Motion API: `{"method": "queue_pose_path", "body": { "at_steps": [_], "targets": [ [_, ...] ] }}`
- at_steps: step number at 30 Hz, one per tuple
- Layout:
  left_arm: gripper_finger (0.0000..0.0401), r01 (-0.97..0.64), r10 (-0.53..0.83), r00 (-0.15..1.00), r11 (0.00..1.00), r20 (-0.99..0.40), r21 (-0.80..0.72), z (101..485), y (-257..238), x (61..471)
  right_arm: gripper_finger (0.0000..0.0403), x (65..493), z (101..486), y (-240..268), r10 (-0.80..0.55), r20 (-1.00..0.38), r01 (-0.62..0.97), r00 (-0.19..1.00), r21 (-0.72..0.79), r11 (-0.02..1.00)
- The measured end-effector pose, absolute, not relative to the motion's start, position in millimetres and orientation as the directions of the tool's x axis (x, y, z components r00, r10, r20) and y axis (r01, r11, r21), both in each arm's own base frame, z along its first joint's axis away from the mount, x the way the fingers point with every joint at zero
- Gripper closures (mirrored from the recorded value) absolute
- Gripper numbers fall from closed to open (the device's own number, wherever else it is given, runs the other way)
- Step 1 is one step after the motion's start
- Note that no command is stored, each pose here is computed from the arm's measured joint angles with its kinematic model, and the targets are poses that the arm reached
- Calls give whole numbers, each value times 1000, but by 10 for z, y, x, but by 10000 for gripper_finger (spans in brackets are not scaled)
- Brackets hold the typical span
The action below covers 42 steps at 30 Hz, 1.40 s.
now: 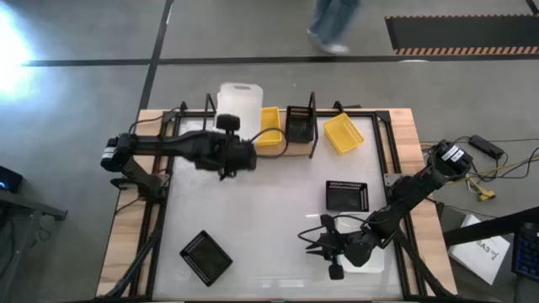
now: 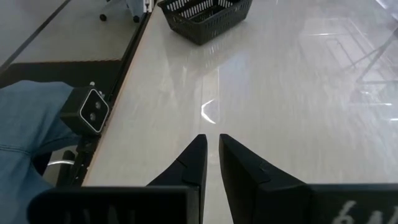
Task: Stack baskets on shelf by color
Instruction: Stack the left white bin on top of the white bin on the shelf
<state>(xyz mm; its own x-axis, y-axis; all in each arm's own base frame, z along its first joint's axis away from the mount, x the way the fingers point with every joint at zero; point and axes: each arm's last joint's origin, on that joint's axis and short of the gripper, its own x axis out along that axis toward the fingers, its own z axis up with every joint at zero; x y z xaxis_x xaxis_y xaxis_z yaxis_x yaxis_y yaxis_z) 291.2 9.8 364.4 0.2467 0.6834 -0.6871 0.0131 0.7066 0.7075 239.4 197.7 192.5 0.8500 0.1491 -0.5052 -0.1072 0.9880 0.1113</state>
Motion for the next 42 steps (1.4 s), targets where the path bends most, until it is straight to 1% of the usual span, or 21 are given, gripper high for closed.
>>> {"method": "queue_pose_path", "body": {
  "at_steps": [4,8,14,21,27,34,37,42],
  "targets": [
    [401,47,746,108,657,-657,753,3433,500,2893,369,2394,1925,1977,149,-505,-106,850,113,988],
    [401,45,758,59,648,-649,760,3226,858,2905,369,2394,1925,1977,149,-505,-106,850,113,988],
    [401,12,703,87,708,-706,706,3023,1194,2885,369,2394,1925,1977,149,-505,-106,850,113,988],
    [401,11,617,124,783,-778,622,2968,1265,2854,369,2394,1925,1977,149,-505,-106,850,113,988],
    [401,3,579,142,811,-803,585,2959,1294,2843,369,2394,1925,1977,149,-505,-106,850,113,988],
    [399,-2,561,134,825,-817,565,2908,1314,2821,369,2394,1925,1977,149,-505,-100,850,122,987],
    [379,3,521,160,849,-839,528,2902,1307,2827,369,2394,1925,1977,149,-505,-100,850,122,987],
    [315,-3,518,176,851,-837,526,2967,1298,2809,369,2394,1925,1977,149,-505,-101,850,122,987]
  ]
}}
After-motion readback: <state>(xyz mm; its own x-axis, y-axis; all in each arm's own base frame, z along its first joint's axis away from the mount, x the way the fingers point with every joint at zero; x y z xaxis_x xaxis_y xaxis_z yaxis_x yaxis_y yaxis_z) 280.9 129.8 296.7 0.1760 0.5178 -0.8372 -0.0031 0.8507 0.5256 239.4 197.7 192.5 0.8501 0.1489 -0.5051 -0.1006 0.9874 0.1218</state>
